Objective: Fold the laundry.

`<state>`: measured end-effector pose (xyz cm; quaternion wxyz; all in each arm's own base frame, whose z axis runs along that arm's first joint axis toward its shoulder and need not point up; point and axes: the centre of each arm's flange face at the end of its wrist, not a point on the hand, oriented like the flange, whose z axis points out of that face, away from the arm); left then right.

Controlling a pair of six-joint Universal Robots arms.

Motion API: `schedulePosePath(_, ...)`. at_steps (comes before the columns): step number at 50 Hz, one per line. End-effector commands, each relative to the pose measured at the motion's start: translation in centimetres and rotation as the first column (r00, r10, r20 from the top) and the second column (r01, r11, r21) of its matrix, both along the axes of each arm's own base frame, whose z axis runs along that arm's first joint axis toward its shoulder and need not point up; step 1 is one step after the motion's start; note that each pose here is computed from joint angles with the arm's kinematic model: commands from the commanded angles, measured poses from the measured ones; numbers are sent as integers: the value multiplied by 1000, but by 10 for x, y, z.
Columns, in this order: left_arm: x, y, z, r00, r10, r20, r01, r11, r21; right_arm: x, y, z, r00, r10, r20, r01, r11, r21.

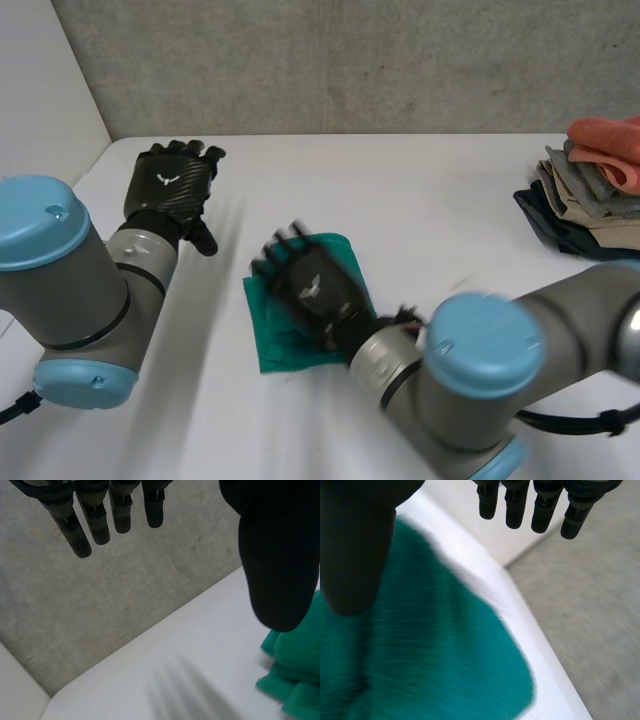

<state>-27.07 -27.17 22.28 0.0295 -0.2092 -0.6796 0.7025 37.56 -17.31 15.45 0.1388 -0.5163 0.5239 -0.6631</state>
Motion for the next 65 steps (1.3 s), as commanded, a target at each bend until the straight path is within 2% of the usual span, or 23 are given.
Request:
schedulePosePath(1,-31,20,7,989,-121,-83,121,993,-2,-42,-44,53,930,-248,273,140,922,362)
schedulePosePath(2,-35,21,7,986,-139,-88,139,990,0,-51,-51,53,912,-305,273,166,885,435)
schedulePosePath(5,-58,29,-5,966,-238,-105,242,970,27,-66,-70,53,885,-403,233,245,828,504)
schedulePosePath(7,-76,33,-15,944,-307,-117,314,948,46,-73,-76,54,873,-439,212,281,808,517)
schedulePosePath(11,-91,30,-40,937,-335,-104,345,933,103,-72,-84,45,875,-455,164,302,779,550)
schedulePosePath(14,-90,26,-54,951,-299,-80,308,938,159,-64,-91,32,887,-439,143,284,763,580)
schedulePosePath(15,-84,24,-62,967,-249,-56,255,946,198,-61,-91,30,893,-427,140,273,763,586)
schedulePosePath(18,-75,23,-67,986,-166,-9,164,958,234,-53,-89,23,922,-364,129,213,758,616)
schedulePosePath(19,-68,24,-70,993,-115,25,105,962,254,-52,-89,20,928,-352,122,203,753,625)
schedulePosePath(23,-56,28,-78,993,-50,110,18,960,278,-43,-90,5,947,-304,101,168,738,654)
schedulePosePath(27,-50,32,-85,980,-62,188,7,960,281,-37,-88,-10,957,-284,62,171,722,670)
schedulePosePath(31,-46,37,-95,963,-87,254,8,955,296,-30,-87,-23,964,-266,6,201,742,640)
schedulePosePath(37,-45,40,-96,954,-109,279,24,956,293,-36,-92,-20,934,-332,-132,355,821,448)
schedulePosePath(41,-46,34,-72,965,-90,245,29,970,241,-29,-76,3,939,-312,-141,342,874,345)
schedulePosePath(44,-43,23,-30,982,-79,172,54,987,148,-29,-65,17,944,-305,-123,328,894,306)
schedulePosePath(48,-43,14,10,980,-179,91,174,983,63,-28,-54,24,952,-296,-75,305,912,273)
schedulePosePath(50,-48,15,27,956,-287,53,286,958,31,-27,-45,23,958,-279,-60,285,922,262)
schedulePosePath(52,-52,19,34,936,-352,29,351,936,20,-26,-30,19,967,-249,-53,254,932,260)
schedulePosePath(53,-56,24,39,908,-420,0,420,907,23,-26,-27,15,968,-243,-56,249,932,262)
schedulePosePath(56,-59,33,42,860,-508,-46,510,858,55,-30,-14,0,973,-222,-71,233,932,278)
schedulePosePath(57,-60,39,42,827,-557,-75,562,823,86,-30,-11,-4,974,-214,-71,226,934,278)
schedulePosePath(61,-60,49,38,769,-628,-120,640,754,149,-28,2,-18,984,-172,-45,177,948,263)
schedulePosePath(65,-60,52,36,752,-647,-126,660,734,162,-24,4,-29,988,-154,-11,152,960,237)
